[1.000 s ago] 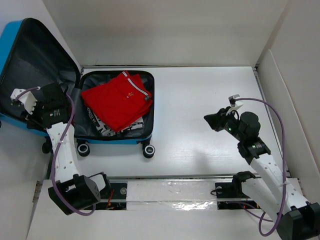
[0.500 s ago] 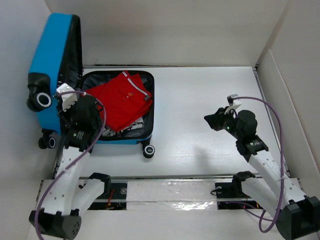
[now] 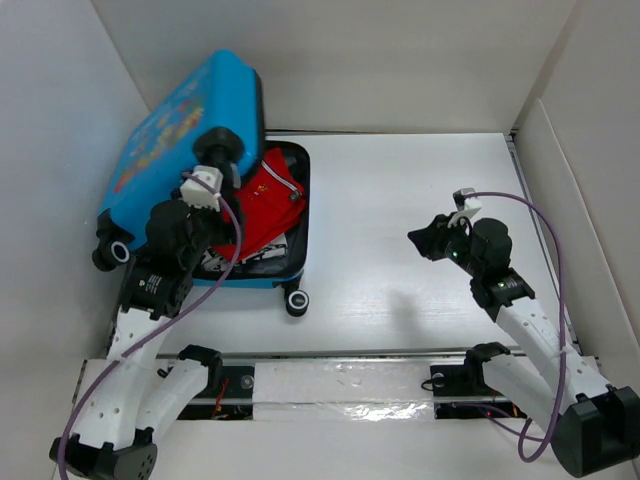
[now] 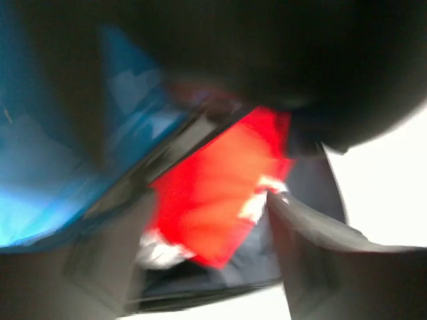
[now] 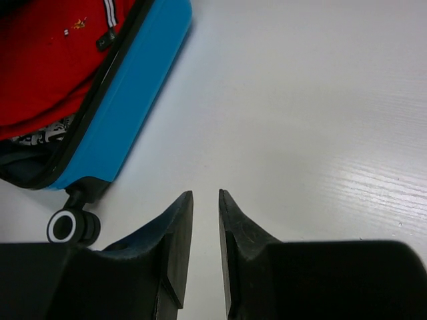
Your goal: Pack the luggage
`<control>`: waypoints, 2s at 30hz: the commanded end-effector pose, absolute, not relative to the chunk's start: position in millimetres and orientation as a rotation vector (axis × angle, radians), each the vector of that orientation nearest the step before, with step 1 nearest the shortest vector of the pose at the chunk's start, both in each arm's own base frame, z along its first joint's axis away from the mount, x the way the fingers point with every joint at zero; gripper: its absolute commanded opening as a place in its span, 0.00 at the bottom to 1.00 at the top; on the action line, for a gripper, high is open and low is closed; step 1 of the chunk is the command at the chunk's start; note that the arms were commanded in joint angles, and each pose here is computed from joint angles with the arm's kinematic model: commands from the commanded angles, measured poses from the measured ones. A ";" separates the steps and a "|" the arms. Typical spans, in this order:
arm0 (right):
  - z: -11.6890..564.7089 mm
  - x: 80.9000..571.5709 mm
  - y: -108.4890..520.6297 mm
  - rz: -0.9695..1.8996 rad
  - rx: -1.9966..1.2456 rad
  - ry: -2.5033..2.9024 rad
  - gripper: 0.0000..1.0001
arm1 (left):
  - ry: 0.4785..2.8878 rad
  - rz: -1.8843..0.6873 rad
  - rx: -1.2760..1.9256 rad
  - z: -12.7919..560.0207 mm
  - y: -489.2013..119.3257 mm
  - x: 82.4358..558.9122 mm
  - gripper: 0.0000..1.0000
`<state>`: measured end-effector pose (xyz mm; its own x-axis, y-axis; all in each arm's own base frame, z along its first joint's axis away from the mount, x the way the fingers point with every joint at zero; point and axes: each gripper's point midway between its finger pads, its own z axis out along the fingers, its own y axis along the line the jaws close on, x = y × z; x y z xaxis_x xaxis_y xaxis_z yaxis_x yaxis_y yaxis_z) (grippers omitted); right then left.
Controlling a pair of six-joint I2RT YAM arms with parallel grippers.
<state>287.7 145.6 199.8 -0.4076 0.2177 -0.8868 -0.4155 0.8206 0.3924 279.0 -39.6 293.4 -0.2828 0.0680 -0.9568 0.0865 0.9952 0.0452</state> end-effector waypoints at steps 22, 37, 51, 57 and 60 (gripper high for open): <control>233.8 294.7 144.8 0.616 -0.145 1.764 0.00 | 1.655 -0.248 -0.487 402.0 -30.5 347.1 0.49; 236.9 288.1 167.8 0.608 -0.205 1.765 0.01 | 1.716 0.318 -1.016 290.0 192.7 398.0 0.48; 235.4 287.4 173.7 0.583 -0.206 1.773 0.03 | 2.027 0.387 -1.171 138.0 205.9 402.0 0.47; 239.7 289.9 155.0 0.505 -0.123 1.758 0.03 | 2.091 -0.002 -1.159 76.9 118.4 399.8 0.43; 243.8 289.3 147.2 0.490 -0.091 1.737 0.02 | 2.073 -0.127 -1.131 73.0 74.3 394.6 0.43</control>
